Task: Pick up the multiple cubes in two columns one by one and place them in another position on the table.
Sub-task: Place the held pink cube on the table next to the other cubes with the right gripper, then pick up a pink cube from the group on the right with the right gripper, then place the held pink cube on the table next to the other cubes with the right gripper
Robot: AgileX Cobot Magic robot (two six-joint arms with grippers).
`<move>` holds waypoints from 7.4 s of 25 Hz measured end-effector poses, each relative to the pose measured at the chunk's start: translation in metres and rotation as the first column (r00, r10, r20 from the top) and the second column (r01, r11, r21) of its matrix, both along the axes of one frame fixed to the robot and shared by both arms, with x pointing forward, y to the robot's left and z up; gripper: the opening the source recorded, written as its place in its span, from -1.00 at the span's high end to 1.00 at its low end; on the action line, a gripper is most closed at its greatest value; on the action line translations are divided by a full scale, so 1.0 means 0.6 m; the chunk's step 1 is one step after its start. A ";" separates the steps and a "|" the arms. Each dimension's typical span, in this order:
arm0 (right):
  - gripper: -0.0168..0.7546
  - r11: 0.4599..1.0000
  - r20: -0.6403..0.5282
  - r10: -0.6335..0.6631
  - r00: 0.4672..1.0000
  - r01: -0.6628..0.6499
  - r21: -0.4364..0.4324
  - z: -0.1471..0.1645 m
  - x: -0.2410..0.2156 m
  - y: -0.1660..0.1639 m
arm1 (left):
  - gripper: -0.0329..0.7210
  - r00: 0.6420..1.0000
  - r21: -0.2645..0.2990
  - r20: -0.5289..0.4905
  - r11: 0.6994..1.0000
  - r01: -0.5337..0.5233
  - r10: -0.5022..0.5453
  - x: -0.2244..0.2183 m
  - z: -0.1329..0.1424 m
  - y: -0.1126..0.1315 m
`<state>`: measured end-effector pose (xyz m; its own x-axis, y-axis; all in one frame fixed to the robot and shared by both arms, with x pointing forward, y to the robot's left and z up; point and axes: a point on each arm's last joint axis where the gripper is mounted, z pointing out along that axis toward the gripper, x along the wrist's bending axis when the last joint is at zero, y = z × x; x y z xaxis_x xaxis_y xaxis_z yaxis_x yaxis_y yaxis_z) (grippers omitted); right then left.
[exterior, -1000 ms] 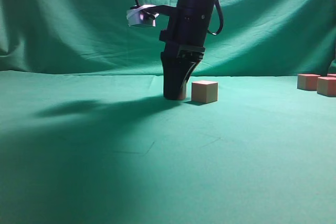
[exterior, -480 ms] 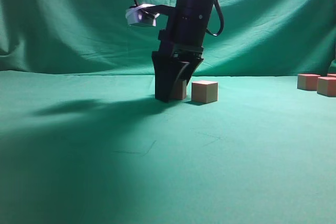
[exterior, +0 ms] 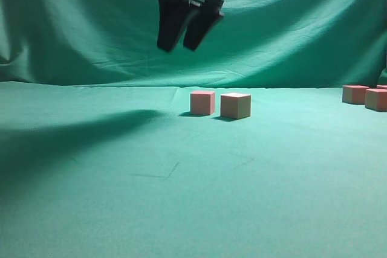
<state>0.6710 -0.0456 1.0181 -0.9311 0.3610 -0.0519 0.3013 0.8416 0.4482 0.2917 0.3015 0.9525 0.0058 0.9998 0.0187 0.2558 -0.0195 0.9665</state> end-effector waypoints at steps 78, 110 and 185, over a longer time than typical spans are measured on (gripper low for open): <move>-0.38 0.477 -0.094 -0.879 0.467 0.863 -0.168 -0.106 -0.161 -0.417 | 0.91 1.000 0.000 0.000 1.000 0.000 0.000 0.000 0.000 0.000; 0.25 0.474 -0.130 -0.881 0.456 0.851 -0.227 -0.137 -0.158 -0.418 | 0.91 1.000 0.000 0.000 1.000 0.000 0.000 0.000 0.000 0.000; 0.25 0.805 -0.184 -0.592 0.785 0.565 -0.181 -0.089 -0.060 0.098 | 0.91 1.000 0.000 0.000 1.000 0.000 0.000 0.000 0.000 0.000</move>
<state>0.6352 0.0132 0.9646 -0.5404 0.8396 0.0560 0.8260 0.5166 0.2257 0.2917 0.3015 0.9525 0.0058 0.9998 0.0191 0.2558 -0.0200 0.9665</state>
